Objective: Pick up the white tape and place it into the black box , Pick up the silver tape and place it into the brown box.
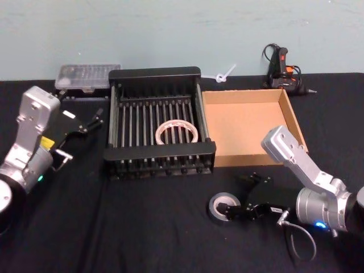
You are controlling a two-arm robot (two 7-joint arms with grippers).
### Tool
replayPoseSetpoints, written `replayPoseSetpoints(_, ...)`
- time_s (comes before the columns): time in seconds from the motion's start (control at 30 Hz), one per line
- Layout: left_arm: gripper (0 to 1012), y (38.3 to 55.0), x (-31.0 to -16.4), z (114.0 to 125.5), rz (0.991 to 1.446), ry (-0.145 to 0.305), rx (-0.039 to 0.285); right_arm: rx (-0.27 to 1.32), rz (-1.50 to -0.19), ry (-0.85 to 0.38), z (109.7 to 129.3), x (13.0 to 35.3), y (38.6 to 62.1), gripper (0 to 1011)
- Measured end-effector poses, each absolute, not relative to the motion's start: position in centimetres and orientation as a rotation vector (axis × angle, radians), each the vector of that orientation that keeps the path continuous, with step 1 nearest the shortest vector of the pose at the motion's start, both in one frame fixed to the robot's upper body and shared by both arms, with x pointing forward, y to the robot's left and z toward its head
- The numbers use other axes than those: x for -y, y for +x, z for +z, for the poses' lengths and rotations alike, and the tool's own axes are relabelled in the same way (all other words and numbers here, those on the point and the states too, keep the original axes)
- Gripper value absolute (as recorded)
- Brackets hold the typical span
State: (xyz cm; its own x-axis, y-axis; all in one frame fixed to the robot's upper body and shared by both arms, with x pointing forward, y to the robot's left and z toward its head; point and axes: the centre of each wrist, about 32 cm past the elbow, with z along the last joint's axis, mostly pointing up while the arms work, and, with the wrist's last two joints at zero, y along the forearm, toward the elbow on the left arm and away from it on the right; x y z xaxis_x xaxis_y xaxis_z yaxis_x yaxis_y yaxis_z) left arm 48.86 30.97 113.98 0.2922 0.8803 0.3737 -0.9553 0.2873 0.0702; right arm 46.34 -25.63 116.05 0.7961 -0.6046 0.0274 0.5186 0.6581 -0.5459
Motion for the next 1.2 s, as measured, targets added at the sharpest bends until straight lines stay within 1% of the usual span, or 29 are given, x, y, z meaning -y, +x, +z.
replayPoseSetpoints(0.2, 1001, 48.86, -30.96, 113.98, 1.248, 0.304, 0.285, -0.161, -0.639, -0.566, 116.06, 25.65, 46.35, 998)
replayPoseSetpoints(0.3, 1001, 48.86, -30.97, 113.98, 1.248, 0.304, 0.285, -0.161, -0.639, -0.566, 116.07, 25.66, 46.35, 941)
replayPoseSetpoints(0.33, 1001, 48.86, -30.97, 113.98, 1.248, 0.304, 0.285, -0.161, -0.639, -0.566, 116.07, 25.66, 46.35, 941)
replayPoseSetpoints(0.37, 1001, 48.86, -30.97, 113.98, 1.248, 0.304, 0.285, -0.161, -0.639, -0.566, 116.07, 25.66, 46.35, 902)
replayPoseSetpoints(0.4, 1001, 48.86, -30.97, 113.98, 1.248, 0.304, 0.285, -0.161, -0.639, -0.566, 116.08, 25.66, 46.34, 887)
replayPoseSetpoints(0.43, 1001, 48.86, -30.97, 113.98, 1.248, 0.304, 0.285, -0.161, -0.639, -0.566, 116.08, 25.66, 46.34, 837)
replayPoseSetpoints(0.53, 1001, 48.86, -30.97, 113.98, 1.248, 0.304, 0.285, -0.160, -0.639, -0.566, 116.09, 25.67, 46.35, 786)
replayPoseSetpoints(0.57, 1001, 48.86, -30.97, 113.98, 1.248, 0.304, 0.285, -0.160, -0.639, -0.566, 116.09, 25.66, 46.34, 731)
replayPoseSetpoints(0.63, 1001, 48.86, -30.97, 113.98, 1.248, 0.304, 0.285, -0.160, -0.638, -0.566, 116.09, 25.66, 46.34, 677)
replayPoseSetpoints(0.67, 1001, 48.86, -30.97, 113.98, 1.248, 0.304, 0.285, -0.160, -0.638, -0.565, 116.09, 25.66, 46.34, 629)
replayPoseSetpoints(0.73, 1001, 48.86, -30.97, 113.98, 1.248, 0.304, 0.285, -0.160, -0.638, -0.565, 116.10, 25.66, 46.34, 591)
replayPoseSetpoints(0.77, 1001, 48.86, -30.97, 113.98, 1.248, 0.304, 0.285, -0.160, -0.638, -0.565, 116.10, 25.66, 46.34, 531)
replayPoseSetpoints(0.97, 1001, 48.86, -30.97, 113.98, 1.248, 0.304, 0.285, -0.160, -0.638, -0.565, 116.10, 25.66, 46.34, 345)
replayPoseSetpoints(1.0, 1001, 48.86, -30.97, 113.98, 1.248, 0.304, 0.285, -0.161, -0.638, -0.565, 116.10, 25.66, 46.34, 329)
replayPoseSetpoints(1.03, 1001, 48.86, -30.97, 113.98, 1.248, 0.304, 0.285, -0.161, -0.638, -0.565, 116.09, 25.66, 46.34, 282)
replayPoseSetpoints(1.07, 1001, 48.86, -30.97, 113.98, 1.248, 0.304, 0.285, -0.161, -0.638, -0.565, 116.10, 25.66, 46.34, 268)
replayPoseSetpoints(1.13, 1001, 48.86, -30.97, 113.98, 1.248, 0.304, 0.285, -0.161, -0.638, -0.565, 116.10, 25.66, 46.34, 192)
replayPoseSetpoints(1.2, 1002, 48.86, -30.96, 113.98, 1.248, 0.304, 0.285, -0.161, -0.638, -0.565, 116.10, 25.66, 46.34, 158)
